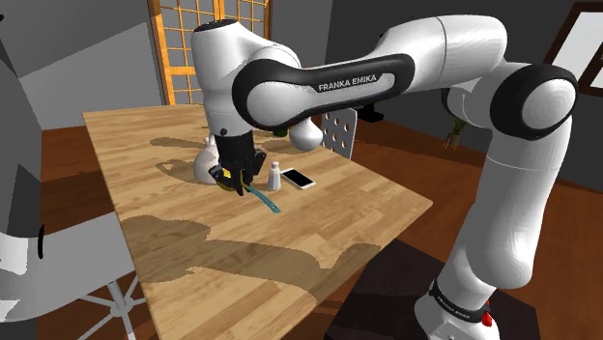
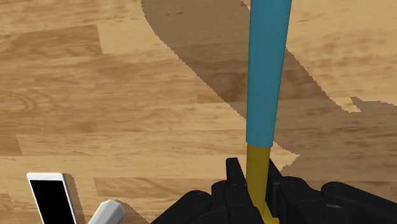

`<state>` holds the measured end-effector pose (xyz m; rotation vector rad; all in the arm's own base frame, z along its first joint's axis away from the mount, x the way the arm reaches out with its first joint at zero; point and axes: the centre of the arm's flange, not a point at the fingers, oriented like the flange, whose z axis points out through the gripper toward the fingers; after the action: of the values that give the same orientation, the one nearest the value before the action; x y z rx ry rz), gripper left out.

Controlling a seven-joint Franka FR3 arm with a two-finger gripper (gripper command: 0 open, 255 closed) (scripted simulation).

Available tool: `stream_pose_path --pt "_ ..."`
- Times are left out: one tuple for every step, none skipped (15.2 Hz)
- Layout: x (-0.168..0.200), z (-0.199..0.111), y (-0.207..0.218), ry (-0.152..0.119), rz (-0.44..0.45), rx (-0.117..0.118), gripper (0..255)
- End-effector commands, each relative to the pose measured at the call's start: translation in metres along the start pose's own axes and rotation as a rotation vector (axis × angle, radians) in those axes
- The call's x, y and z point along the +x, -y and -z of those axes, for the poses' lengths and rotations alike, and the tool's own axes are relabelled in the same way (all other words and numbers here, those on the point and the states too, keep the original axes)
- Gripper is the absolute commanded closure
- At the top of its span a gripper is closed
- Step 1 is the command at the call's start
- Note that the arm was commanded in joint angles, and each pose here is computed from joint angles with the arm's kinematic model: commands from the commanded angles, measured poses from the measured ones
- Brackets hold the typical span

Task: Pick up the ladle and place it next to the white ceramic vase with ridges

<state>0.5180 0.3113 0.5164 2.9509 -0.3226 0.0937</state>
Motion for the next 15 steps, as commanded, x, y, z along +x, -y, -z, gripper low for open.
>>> stream_pose_path --pt "0.001 0.01 -0.002 0.0 0.0 0.0 255" --pt "0.002 0.016 -0.002 0.0 0.0 0.0 255" --pt "0.002 0.021 -0.003 0.0 0.0 0.0 255" --pt "0.003 0.026 -0.004 0.0 0.0 0.0 255" --pt "0.003 0.031 -0.005 0.0 0.0 0.0 255" --pt "0.004 0.036 -0.006 0.0 0.0 0.0 255" --pt "0.004 0.042 -0.007 0.0 0.0 0.0 255" --pt "0.004 0.047 -0.008 0.0 0.0 0.0 255" --pt "0.005 0.052 -0.008 0.0 0.0 0.0 255" --pt "0.005 0.057 -0.009 0.0 0.0 0.0 255" --pt "0.006 0.062 -0.01 0.0 0.0 0.0 255" --pt "0.006 0.068 -0.011 0.0 0.0 0.0 255" --pt "0.007 0.073 -0.012 0.0 0.0 0.0 255" --pt "0.007 0.076 -0.012 0.0 0.0 0.0 255" --pt "0.011 0.073 -0.025 0.0 0.0 0.0 255"
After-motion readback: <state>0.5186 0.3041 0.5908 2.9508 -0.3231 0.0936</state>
